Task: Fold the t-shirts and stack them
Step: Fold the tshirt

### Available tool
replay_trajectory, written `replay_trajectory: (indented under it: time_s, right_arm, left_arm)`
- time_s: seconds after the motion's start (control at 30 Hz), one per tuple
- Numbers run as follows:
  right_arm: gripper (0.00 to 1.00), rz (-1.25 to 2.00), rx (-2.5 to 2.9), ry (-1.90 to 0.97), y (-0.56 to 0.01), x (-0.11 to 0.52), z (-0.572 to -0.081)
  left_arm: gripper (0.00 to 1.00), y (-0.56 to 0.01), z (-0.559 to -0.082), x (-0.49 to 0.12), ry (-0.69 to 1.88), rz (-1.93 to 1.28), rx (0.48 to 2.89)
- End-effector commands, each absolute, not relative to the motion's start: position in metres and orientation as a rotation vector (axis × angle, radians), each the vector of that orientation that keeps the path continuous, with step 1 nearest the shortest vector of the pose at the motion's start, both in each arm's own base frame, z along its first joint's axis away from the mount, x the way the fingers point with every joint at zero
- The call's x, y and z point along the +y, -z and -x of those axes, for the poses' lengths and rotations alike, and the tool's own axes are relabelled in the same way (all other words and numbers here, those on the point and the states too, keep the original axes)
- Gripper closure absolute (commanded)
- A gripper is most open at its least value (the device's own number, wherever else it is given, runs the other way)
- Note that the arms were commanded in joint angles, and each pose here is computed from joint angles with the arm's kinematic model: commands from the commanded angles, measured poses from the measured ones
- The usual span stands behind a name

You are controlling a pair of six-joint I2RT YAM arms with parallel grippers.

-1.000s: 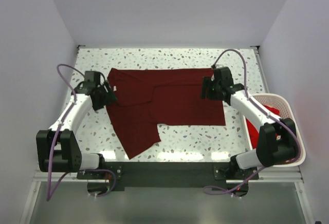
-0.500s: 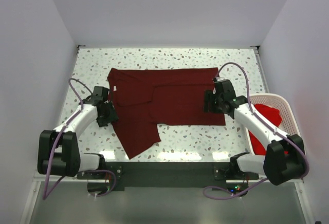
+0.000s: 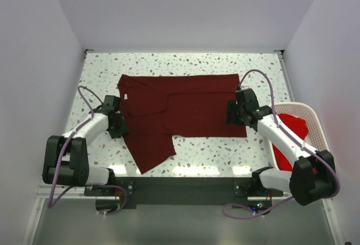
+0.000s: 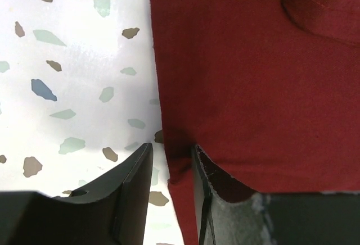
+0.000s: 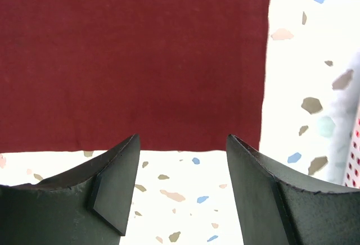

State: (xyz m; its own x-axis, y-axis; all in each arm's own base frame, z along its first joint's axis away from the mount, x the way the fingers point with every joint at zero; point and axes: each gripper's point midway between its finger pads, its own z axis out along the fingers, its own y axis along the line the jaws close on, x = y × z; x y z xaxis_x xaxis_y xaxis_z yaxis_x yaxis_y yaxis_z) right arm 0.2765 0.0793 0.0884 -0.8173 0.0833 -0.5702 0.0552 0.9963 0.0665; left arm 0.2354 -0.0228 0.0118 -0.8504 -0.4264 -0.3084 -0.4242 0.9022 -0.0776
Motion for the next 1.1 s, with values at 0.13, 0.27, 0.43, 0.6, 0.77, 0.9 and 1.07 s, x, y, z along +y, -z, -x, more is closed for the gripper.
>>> replay_trajectory:
  time_s: [0.13,0.27,0.43,0.6,0.77,0.9,1.07]
  right_arm:
    - [0.34,-0.195,2.520,0.087,-0.096,0.055,-0.266]
    - [0.34,-0.230,2.536,0.126,-0.093,0.049,-0.261]
    - [0.35,-0.274,2.629,0.140,-0.075,0.043,-0.250]
    - [0.38,-0.356,2.700,0.144,-0.059,0.032,-0.246]
    - [0.44,-0.537,2.695,0.054,-0.042,0.019,-0.247]
    - [0.46,-0.590,2.685,0.044,-0.030,0.020,-0.255]
    - [0.49,-0.634,2.715,0.081,-0.009,0.017,-0.250]
  left_arm:
    - [0.64,-0.002,-0.231,-0.039,0.027,0.542,2.791]
    - [0.83,-0.004,-0.231,-0.036,-0.013,0.530,2.790]
    - [0.98,-0.015,-0.237,-0.023,-0.110,0.535,2.740]
    - [1.00,-0.017,-0.239,-0.020,-0.122,0.543,2.729]
    - [1.00,-0.016,-0.240,-0.021,-0.103,0.532,2.736]
    - [1.00,-0.016,-0.241,-0.023,-0.092,0.528,2.737]
    - [1.00,-0.021,-0.243,-0.021,-0.099,0.531,2.713]
